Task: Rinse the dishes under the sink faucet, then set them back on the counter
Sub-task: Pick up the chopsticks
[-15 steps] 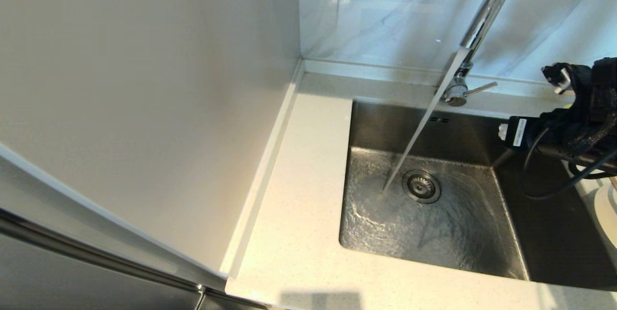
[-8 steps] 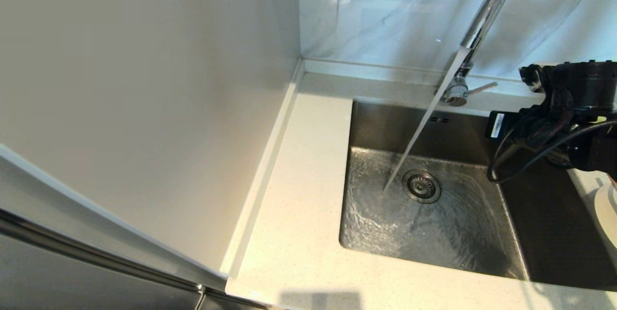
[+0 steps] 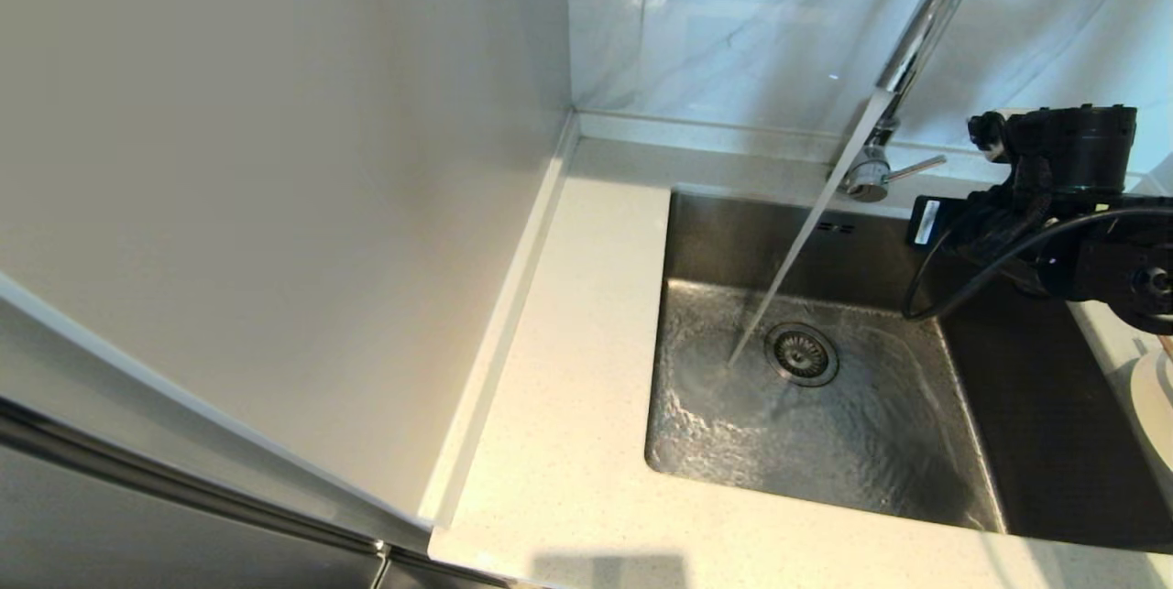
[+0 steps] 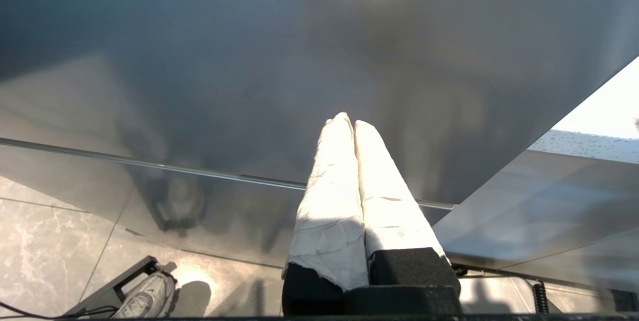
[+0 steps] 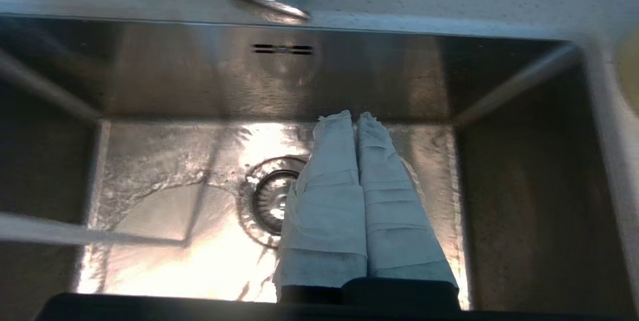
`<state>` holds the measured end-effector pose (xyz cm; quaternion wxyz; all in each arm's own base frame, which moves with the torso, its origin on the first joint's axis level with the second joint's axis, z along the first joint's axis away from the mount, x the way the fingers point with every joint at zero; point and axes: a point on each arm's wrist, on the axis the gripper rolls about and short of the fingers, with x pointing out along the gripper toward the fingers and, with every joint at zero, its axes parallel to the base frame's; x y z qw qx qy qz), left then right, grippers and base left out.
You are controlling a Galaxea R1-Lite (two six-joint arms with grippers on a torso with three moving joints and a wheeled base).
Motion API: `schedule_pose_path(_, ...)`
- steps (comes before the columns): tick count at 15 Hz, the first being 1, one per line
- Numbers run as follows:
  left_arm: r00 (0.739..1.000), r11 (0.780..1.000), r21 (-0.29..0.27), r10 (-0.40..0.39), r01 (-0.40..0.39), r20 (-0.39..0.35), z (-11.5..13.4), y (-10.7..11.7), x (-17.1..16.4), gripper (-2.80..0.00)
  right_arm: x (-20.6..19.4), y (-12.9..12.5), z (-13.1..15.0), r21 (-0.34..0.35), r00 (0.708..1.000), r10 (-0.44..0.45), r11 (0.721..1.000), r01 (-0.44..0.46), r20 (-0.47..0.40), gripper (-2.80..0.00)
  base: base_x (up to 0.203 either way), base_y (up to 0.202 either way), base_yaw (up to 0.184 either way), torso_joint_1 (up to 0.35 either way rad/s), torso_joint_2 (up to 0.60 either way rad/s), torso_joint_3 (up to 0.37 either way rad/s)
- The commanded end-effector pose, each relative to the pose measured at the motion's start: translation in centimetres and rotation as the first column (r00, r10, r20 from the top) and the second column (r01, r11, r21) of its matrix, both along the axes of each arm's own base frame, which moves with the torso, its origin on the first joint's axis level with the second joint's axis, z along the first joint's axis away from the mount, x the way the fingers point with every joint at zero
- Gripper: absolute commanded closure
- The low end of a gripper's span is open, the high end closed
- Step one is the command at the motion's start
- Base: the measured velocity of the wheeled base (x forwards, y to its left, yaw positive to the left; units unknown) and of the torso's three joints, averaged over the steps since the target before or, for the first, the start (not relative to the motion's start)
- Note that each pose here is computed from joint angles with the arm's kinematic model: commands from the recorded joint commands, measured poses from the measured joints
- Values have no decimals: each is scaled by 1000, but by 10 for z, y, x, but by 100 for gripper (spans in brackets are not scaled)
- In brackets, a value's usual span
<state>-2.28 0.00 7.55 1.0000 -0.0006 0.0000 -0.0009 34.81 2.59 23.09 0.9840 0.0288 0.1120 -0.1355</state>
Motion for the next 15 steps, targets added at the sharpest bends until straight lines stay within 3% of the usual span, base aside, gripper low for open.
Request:
schedule_pose_path(1,1000,1000,0,0,0,0,0,0,0,0,1,-4,-2,-18,999,-53,998,53,-10,0,0,0,0,0,0,0)
schedule_pose_path(3,1000,1000,0,0,0,0,0,0,0,0,-11,-18,-8,-106,990,-109,989,99,-90,0,0,0,0,0,0,0)
schedule_pose_path(4,1000,1000,0,0,0,0,0,0,0,0,-23,-24,-11,-175,980,-119,980,91,-161,0,0,0,0,0,0,0)
schedule_pose_path(5,1000,1000,0,0,0,0,0,0,0,0,-34,-27,-13,-197,973,-122,977,82,-198,0,0,0,0,0,0,0)
schedule_pose_path(8,1000,1000,0,0,0,0,0,0,0,0,-46,-46,-10,-266,959,-170,958,107,-225,0,0,0,0,0,0,0)
schedule_pose_path(12,1000,1000,0,0,0,0,0,0,0,0,-72,-88,0,-302,928,-287,930,211,-237,0,0,0,0,0,0,0)
schedule_pose_path(14,1000,1000,0,0,0,0,0,0,0,0,-89,-112,-1,-275,917,-301,934,229,-261,0,0,0,0,0,0,0)
schedule_pose_path(15,1000,1000,0,0,0,0,0,0,0,0,-98,-121,0,-260,916,-306,936,238,-260,-280,0,0,0,0,0,0)
